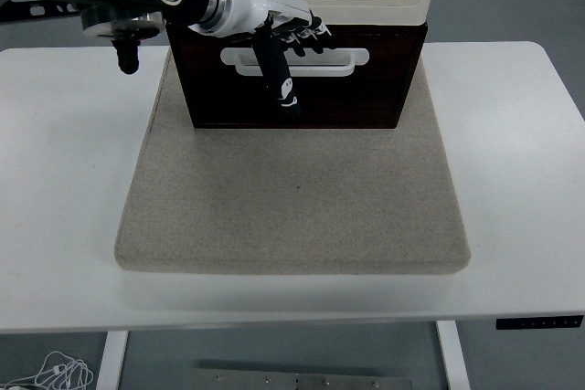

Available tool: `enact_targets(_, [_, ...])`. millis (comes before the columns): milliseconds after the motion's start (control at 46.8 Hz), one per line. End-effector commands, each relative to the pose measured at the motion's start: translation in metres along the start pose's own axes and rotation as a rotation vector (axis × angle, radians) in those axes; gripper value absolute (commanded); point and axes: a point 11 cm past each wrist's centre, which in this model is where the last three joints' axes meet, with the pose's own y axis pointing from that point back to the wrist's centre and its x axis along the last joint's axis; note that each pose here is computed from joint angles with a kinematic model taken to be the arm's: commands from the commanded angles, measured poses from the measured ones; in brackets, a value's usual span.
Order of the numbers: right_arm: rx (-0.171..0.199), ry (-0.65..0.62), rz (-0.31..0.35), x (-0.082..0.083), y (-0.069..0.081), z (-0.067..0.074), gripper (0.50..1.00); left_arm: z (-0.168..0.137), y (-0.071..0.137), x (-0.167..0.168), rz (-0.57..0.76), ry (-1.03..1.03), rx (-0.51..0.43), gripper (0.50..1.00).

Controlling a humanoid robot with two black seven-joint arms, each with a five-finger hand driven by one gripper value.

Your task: Open the drawer under the combination cabinet

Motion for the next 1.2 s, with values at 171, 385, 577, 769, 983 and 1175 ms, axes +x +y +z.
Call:
enact_targets(171, [0.0, 0.0, 0.001, 0.0, 0.0, 0.0, 0.926, -0.008, -0.004, 0.002, 0.002, 0.005, 0.028, 1.0])
enact_targets(385, [0.0, 0.0, 0.001, 0.0, 0.0, 0.0, 0.926, -0.012, -0.009, 0.005, 0.015, 0.012, 0.041, 1.0])
enact_targets(577, [0.0, 0.0, 0.001, 0.0, 0.0, 0.0, 0.928, -0.016, -0.014, -0.001, 0.001, 0.017, 0.048, 1.0])
enact_targets(769, [0.0, 0.0, 0.0, 0.0, 0.0, 0.0, 0.926, -0.022, -0.023, 0.0, 0.006, 0.025, 0.061, 1.0])
enact_targets(983, [0.0, 0.0, 0.001, 0.0, 0.0, 0.0, 0.926, -0.026, -0.027, 0.0, 0.006, 0.03, 0.067, 1.0])
enact_targets(1175, [0.0, 0.0, -0.002, -0.001, 0.0, 0.0, 0.926, -0.028, -0.028, -0.002, 0.002, 0.032, 0.07, 1.0])
